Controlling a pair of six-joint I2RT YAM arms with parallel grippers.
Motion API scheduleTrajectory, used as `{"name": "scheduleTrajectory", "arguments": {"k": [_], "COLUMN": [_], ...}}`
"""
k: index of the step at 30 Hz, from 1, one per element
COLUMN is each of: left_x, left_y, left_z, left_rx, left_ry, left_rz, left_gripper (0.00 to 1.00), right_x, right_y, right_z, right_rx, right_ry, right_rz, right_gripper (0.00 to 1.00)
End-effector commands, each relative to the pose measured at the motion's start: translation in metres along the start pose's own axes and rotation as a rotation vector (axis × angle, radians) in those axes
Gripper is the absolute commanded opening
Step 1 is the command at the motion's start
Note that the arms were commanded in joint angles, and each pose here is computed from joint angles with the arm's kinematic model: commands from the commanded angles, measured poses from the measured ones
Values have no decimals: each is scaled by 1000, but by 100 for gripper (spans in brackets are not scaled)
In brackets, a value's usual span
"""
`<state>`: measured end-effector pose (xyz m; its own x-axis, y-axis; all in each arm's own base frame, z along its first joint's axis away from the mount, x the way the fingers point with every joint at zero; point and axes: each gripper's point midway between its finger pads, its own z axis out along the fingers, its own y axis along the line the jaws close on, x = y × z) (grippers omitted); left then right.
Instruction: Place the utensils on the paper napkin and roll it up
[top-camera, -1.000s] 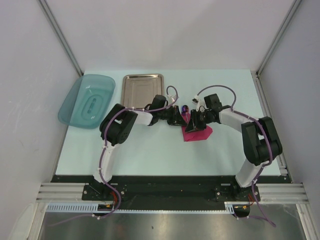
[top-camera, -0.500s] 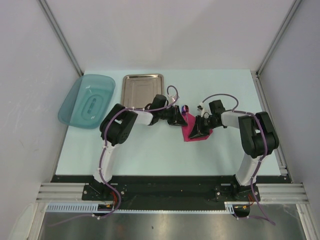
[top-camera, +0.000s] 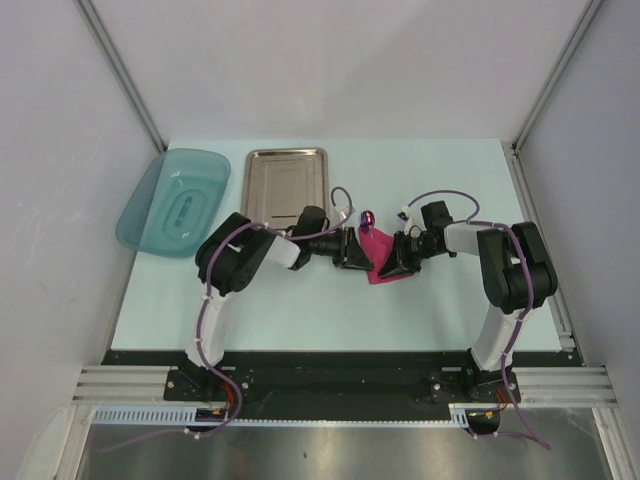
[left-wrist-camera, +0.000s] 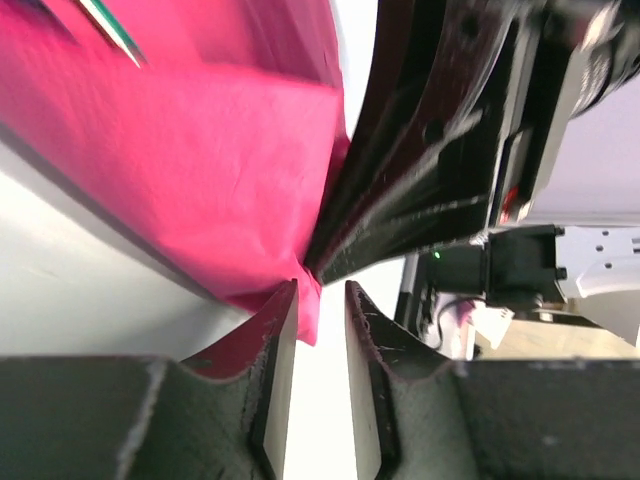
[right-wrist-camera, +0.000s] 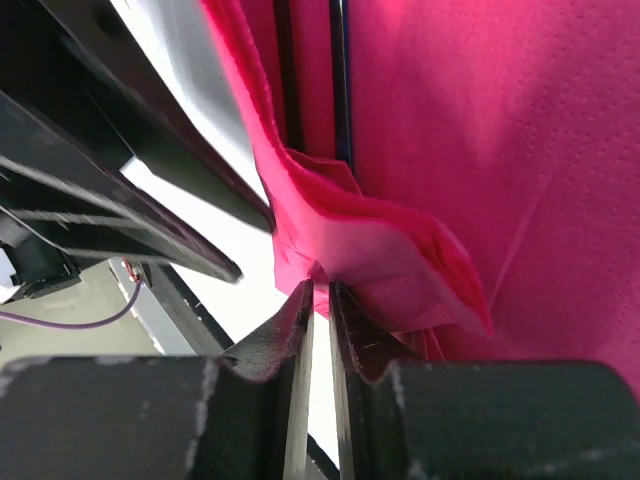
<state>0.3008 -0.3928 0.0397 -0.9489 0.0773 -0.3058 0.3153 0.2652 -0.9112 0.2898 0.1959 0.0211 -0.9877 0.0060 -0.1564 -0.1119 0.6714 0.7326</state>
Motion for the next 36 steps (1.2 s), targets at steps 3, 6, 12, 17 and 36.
{"name": "scheduleTrajectory", "arguments": {"k": [3,6,12,17,36], "left_x": [19,16,18,25,20], "left_y": [-9,-8,20,32,27], "left_z": [4,5,8,5,10], "left_rx": [49,35,-87,-140,-140], "left_ry": [38,34,61,80,98], "left_rz": [-18,0,-13,-22,25], "left_gripper": [30,32,30,27,27], "right_x": [10,11,10,-9,-79], "right_y": [-16,-18,-16,15,14], "right_z": [5,5,2,-15,-52], "right_rx": [45,48,39,-35,118], "right_ry": [24,26,25,-42,-210], "right_rz": [32,35,34,-18,-226], "right_gripper": [16,16,16,20,51]}}
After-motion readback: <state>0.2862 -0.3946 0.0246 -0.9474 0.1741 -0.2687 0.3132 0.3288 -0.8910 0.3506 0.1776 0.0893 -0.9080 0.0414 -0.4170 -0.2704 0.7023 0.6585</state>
